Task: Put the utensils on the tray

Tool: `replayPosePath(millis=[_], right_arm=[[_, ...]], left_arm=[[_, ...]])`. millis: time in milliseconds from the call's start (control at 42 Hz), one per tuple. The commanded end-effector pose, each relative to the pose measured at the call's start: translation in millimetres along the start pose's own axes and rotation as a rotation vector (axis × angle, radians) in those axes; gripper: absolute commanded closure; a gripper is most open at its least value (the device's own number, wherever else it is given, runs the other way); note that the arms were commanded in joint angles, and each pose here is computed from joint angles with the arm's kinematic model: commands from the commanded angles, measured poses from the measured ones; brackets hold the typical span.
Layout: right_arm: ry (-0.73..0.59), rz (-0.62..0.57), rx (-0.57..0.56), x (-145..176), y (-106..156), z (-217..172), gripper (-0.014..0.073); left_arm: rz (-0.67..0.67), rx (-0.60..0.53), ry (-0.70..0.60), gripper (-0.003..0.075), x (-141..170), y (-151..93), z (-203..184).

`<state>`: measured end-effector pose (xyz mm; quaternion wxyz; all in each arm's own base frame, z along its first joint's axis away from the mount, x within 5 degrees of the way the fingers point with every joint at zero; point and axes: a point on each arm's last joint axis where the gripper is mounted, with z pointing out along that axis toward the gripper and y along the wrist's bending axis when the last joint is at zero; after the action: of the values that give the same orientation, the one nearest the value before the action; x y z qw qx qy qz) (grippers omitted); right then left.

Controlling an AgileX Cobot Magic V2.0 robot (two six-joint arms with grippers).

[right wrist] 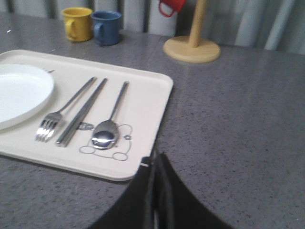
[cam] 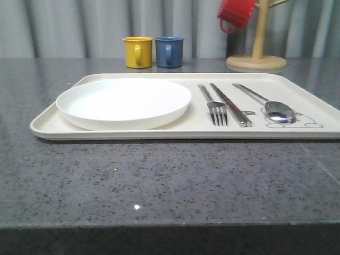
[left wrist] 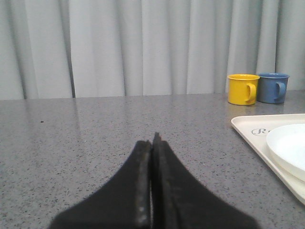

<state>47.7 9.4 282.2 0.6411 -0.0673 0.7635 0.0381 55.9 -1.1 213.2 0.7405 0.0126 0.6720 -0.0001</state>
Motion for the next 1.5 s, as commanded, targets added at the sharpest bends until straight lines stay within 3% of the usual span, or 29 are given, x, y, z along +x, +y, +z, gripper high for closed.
replayPosePath(millis=[0, 143, 286, 1476], right_arm=[[-0.192, 0.002, 0.084, 14.2, -4.8, 3.9, 0.0662], [-0.276, 0.003, 0.138, 52.9, -7.1, 11.1, 0.0662], [-0.3, 0.004, 0.163, 71.3, -8.9, 18.4, 0.0662], [-0.349, 0.061, 0.133, 67.1, -7.8, 17.2, 0.0662]], left_arm=[[-0.013, 0.002, -0.093, 0.0741, -4.6, 0.0, -1.9], [-0.013, 0.002, -0.093, 0.0741, -4.6, 0.0, -1.9], [-0.013, 0.002, -0.093, 0.0741, -4.6, 0.0, -1.9], [-0.013, 0.002, -0.093, 0.0741, -4.6, 0.0, -1.9]])
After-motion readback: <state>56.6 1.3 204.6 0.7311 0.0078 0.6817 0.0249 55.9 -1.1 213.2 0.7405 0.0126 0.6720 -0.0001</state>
